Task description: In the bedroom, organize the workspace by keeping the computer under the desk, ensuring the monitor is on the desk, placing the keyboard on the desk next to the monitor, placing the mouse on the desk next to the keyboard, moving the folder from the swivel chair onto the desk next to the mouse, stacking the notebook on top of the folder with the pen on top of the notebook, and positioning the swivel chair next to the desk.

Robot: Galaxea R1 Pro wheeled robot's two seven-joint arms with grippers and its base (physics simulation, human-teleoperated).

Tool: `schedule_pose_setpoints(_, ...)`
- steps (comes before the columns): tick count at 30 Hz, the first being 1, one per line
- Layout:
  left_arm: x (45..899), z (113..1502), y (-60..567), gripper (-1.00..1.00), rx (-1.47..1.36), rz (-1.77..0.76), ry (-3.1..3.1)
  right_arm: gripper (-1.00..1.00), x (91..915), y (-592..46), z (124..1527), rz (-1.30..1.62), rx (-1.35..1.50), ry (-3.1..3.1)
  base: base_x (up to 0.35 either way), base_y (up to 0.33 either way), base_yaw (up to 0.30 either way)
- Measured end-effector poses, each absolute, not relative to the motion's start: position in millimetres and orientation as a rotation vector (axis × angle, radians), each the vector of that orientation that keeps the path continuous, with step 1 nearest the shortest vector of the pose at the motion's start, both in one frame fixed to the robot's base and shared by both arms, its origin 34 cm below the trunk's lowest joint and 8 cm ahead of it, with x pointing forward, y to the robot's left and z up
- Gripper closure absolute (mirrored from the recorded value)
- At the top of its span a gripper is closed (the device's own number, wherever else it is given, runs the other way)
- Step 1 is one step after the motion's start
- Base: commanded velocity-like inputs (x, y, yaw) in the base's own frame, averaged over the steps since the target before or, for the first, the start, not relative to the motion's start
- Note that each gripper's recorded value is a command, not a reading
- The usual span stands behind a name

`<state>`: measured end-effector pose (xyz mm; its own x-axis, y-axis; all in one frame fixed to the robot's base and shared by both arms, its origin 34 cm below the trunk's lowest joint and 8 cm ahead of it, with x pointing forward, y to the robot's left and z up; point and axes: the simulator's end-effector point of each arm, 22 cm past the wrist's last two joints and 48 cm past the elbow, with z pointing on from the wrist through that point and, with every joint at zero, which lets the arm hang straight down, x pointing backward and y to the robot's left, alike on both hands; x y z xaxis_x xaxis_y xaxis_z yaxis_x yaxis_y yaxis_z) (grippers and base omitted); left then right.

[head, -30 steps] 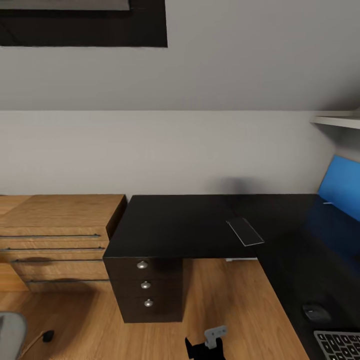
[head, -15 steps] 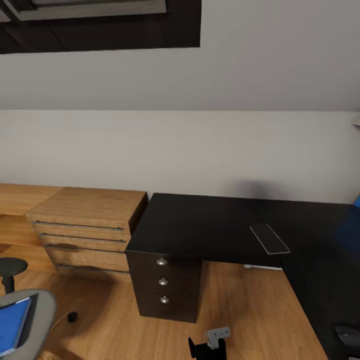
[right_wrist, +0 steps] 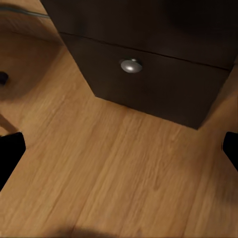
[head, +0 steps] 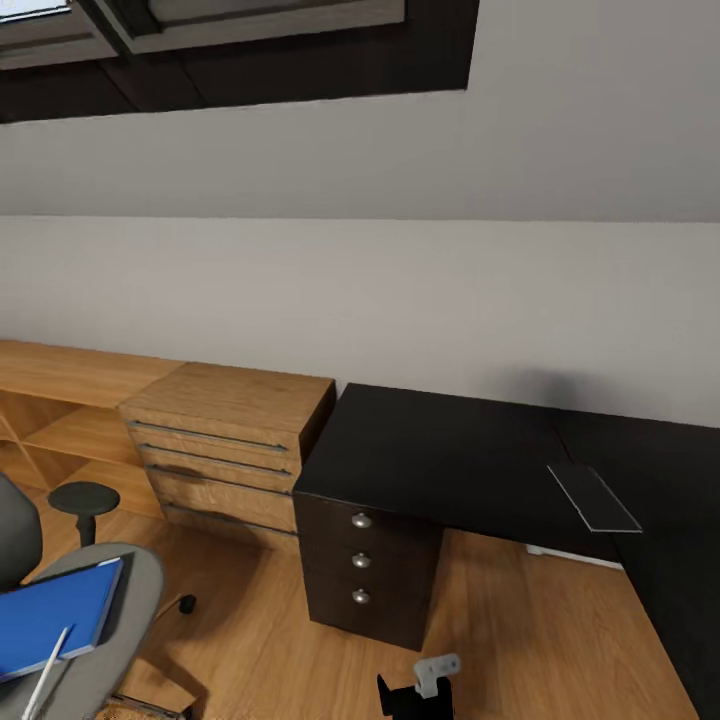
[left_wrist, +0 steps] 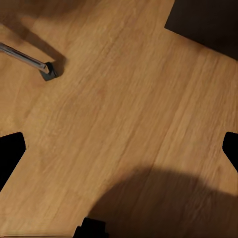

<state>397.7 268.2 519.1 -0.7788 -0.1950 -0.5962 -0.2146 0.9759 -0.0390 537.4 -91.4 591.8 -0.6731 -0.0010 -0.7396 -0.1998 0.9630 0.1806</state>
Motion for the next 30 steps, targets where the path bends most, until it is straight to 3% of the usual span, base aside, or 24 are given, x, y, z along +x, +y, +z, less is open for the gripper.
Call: schedule_pose_setpoints(30, 387.7, 511.8, 268.3, -1.0, -0.288, 0.046, 2.514, -1.0, 547.7, -116.7, 594.4, 0.271, -0.13, 2.215, 0.0, 0.0, 0.217)
